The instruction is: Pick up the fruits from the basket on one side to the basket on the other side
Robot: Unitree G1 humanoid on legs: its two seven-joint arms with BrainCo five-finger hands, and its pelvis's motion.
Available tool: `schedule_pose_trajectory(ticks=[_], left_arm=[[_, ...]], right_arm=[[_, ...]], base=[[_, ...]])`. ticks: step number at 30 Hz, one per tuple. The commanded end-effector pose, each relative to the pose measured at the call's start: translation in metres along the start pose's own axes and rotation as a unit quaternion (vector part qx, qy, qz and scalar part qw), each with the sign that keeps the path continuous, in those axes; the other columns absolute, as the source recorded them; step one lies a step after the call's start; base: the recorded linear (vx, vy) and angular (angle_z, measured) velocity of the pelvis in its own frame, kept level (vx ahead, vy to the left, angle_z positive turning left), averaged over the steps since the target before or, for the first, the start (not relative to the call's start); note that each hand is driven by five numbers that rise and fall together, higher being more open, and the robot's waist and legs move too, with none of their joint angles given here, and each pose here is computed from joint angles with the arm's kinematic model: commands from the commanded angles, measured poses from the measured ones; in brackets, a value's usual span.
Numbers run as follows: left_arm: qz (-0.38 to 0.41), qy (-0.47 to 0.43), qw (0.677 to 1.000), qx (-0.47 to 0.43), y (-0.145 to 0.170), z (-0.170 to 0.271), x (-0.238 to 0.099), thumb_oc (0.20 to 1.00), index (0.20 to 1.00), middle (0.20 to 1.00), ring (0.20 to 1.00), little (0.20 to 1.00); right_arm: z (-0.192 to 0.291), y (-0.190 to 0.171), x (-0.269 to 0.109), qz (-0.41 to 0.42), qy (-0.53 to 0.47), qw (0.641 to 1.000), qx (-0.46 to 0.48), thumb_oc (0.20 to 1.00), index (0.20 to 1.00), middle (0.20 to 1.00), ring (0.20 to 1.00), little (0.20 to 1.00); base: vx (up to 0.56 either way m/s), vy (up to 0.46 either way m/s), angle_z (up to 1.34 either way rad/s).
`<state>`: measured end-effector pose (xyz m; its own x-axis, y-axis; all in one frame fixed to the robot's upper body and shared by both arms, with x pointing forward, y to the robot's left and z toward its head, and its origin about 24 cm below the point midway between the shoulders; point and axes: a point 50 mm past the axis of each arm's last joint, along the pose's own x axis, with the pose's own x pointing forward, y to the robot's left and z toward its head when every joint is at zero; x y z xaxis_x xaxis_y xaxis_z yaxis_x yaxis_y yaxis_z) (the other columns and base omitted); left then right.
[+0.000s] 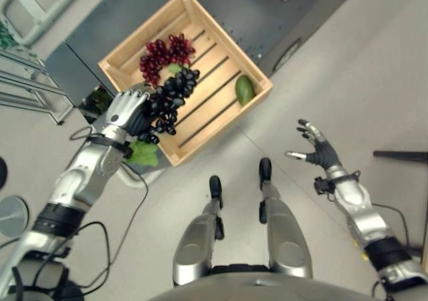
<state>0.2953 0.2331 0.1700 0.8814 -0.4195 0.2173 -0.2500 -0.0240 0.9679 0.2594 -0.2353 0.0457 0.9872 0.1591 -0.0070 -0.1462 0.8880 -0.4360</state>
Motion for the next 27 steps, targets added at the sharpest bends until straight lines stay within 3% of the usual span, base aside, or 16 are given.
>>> schedule_pose_trajectory(ticks=[1, 5, 10, 16, 18, 27], left_arm=[[-0.006, -0.072, 0.997, 0.031, 0.020, 0.010, 0.011, 0.200, 0.200, 0.200, 0.200, 0.200], [-0.045, -0.126, 0.988, 0.083, 0.024, 0.018, 0.024, 0.200, 0.200, 0.200, 0.200, 0.200], [-0.100, -0.243, 0.955, 0.136, 0.038, 0.051, 0.045, 0.200, 0.200, 0.200, 0.200, 0.200], [-0.095, -0.299, 0.935, 0.164, 0.047, 0.075, 0.061, 0.200, 0.200, 0.200, 0.200, 0.200], [-0.100, -0.331, 0.923, 0.171, 0.051, 0.089, 0.065, 0.200, 0.200, 0.200, 0.200, 0.200], [-0.098, -0.388, 0.899, 0.178, 0.066, 0.116, 0.064, 0.200, 0.200, 0.200, 0.200, 0.200]], right_arm=[[0.011, 0.016, -0.005, 0.087, -0.027, 0.995, -0.042, 1.000, 1.000, 1.000, 1.000, 1.000], [0.018, 0.019, 0.000, 0.117, -0.031, 0.988, -0.099, 1.000, 1.000, 1.000, 1.000, 1.000], [0.038, 0.043, 0.006, 0.201, -0.056, 0.977, 0.034, 1.000, 1.000, 1.000, 1.000, 1.000], [0.058, 0.058, 0.018, 0.256, -0.072, 0.959, 0.103, 1.000, 1.000, 1.000, 1.000, 1.000], [0.056, 0.066, 0.022, 0.283, -0.041, 0.944, 0.165, 1.000, 1.000, 1.000, 1.000, 1.000], [0.071, 0.076, 0.035, 0.327, -0.025, 0.913, 0.243, 1.000, 1.000, 1.000, 1.000, 1.000]], base=[[0.05, -0.010, 0.03], [0.08, -0.016, 0.01], [0.07, -0.003, -0.01], [0.06, -0.012, -0.03], [0.07, -0.012, 0.01], [0.03, -0.005, 0.06]])
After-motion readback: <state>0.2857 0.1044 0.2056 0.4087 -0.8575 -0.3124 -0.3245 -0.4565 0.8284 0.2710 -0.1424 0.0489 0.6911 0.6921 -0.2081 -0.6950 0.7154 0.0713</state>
